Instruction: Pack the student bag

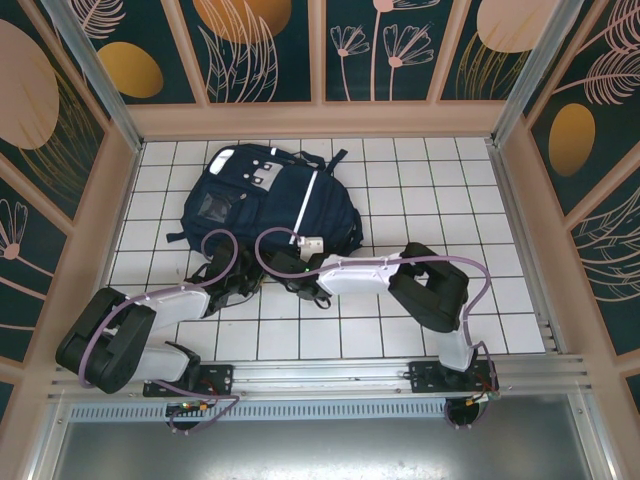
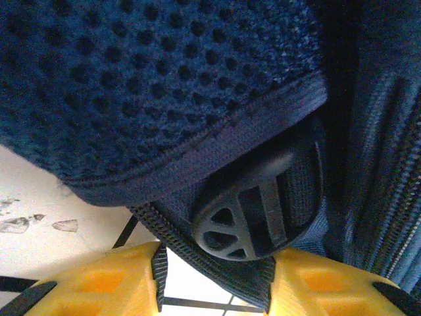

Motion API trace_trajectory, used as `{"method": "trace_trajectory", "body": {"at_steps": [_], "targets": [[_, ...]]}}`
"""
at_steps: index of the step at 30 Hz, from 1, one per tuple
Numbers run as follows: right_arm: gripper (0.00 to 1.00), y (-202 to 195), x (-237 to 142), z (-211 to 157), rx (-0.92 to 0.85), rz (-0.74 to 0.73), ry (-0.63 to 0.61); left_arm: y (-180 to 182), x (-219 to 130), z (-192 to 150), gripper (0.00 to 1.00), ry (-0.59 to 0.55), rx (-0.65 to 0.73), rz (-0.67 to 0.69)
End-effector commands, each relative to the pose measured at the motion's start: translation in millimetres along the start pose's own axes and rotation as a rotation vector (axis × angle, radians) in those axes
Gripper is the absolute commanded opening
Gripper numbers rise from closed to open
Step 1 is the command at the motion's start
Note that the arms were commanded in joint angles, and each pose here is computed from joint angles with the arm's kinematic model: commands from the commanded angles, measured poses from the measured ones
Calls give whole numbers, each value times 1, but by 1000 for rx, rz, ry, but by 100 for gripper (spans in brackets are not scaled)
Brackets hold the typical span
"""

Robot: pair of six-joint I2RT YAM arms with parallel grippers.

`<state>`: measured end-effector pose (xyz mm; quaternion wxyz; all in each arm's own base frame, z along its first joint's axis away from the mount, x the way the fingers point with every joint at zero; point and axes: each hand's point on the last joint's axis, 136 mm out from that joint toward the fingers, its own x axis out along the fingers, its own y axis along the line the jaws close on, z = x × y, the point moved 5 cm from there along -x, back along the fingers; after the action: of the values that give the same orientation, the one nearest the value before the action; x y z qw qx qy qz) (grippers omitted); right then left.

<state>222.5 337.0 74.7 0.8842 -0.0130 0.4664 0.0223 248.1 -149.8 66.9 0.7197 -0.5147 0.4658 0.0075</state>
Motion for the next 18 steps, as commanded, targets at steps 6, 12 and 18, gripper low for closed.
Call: {"method": "trace_trajectory", "body": {"at_steps": [6,12,18], "targets": [[28,11,-5,19,-72,11,-64,-2,3,-1,43,3,-7,-9],[0,8,-4,17,-61,15,-48,-2,3,0,43,1,-6,-8],[0,-2,-16,20,-49,35,-59,1,6,1,42,-6,4,13]]}}
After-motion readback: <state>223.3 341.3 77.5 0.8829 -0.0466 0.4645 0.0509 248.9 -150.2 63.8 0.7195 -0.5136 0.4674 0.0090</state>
